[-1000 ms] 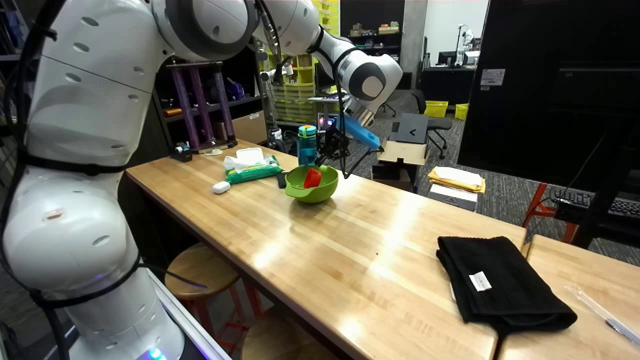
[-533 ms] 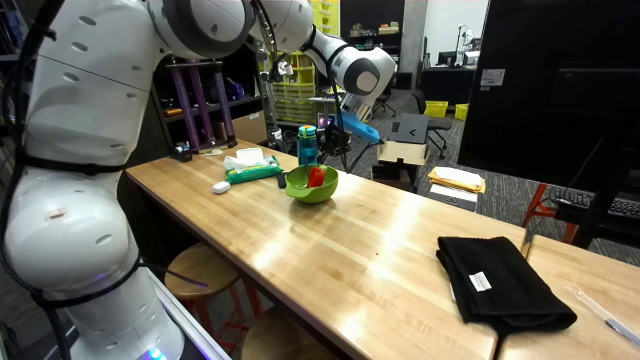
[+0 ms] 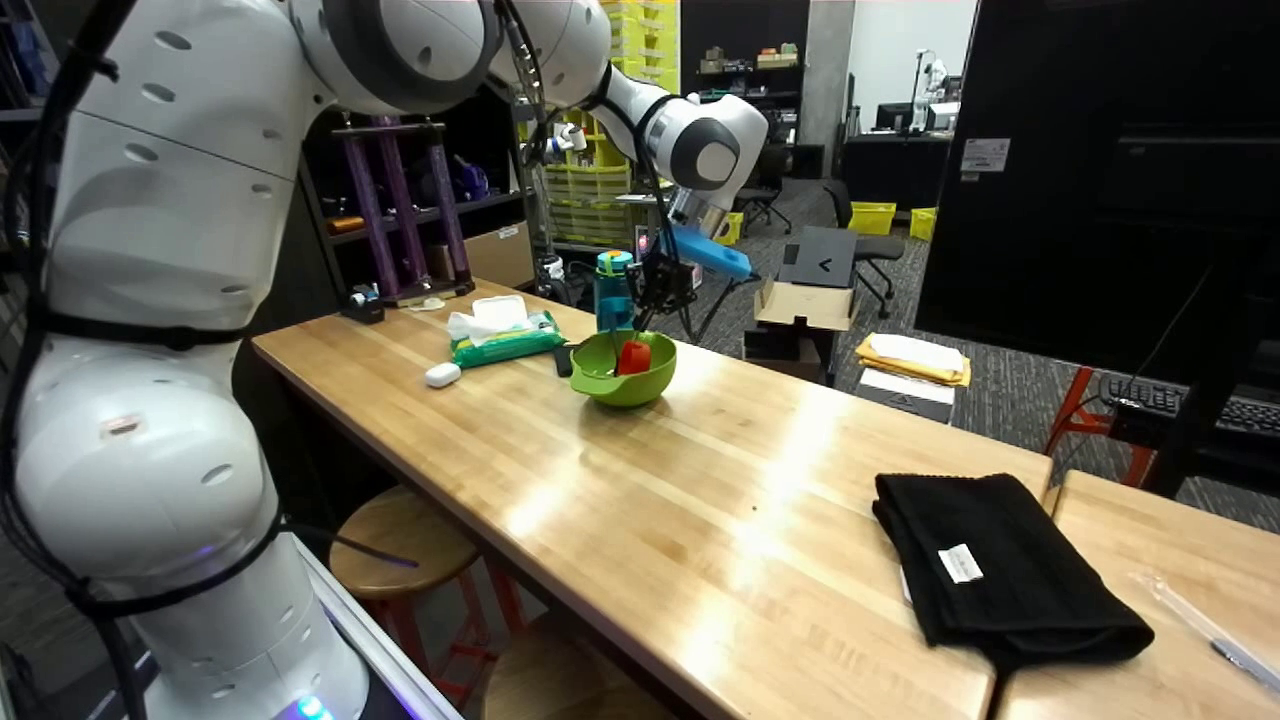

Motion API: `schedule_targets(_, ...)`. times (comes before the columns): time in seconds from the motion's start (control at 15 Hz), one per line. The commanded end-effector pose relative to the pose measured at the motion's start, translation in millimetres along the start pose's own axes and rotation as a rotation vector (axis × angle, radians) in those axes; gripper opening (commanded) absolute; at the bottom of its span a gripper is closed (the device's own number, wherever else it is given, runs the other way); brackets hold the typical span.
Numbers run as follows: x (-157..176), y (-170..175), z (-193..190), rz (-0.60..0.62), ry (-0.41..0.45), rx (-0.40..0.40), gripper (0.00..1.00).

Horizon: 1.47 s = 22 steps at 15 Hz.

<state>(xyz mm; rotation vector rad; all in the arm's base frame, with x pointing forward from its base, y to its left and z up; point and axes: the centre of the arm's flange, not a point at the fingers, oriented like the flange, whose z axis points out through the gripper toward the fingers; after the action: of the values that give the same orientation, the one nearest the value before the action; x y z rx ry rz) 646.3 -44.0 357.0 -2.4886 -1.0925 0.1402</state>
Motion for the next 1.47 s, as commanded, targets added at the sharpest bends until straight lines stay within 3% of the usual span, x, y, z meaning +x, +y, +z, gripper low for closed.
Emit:
schedule_targets(0.0,7,-26,-2,-0.017,-0.015,-0.077,0.02)
schedule_targets(0.73,24,-55,-1,-0.078,-0.016,-0.207,0.02)
schedule_targets(1.13,18,-64,3,-0.084,-0.026,-0.224,0.02)
schedule_targets(1.27,14,-63,4,-0.076,-0.028,-0.222,0.12)
schedule_targets(1.4,9,-62,6,-0.067,-0.031,-0.221,0.36)
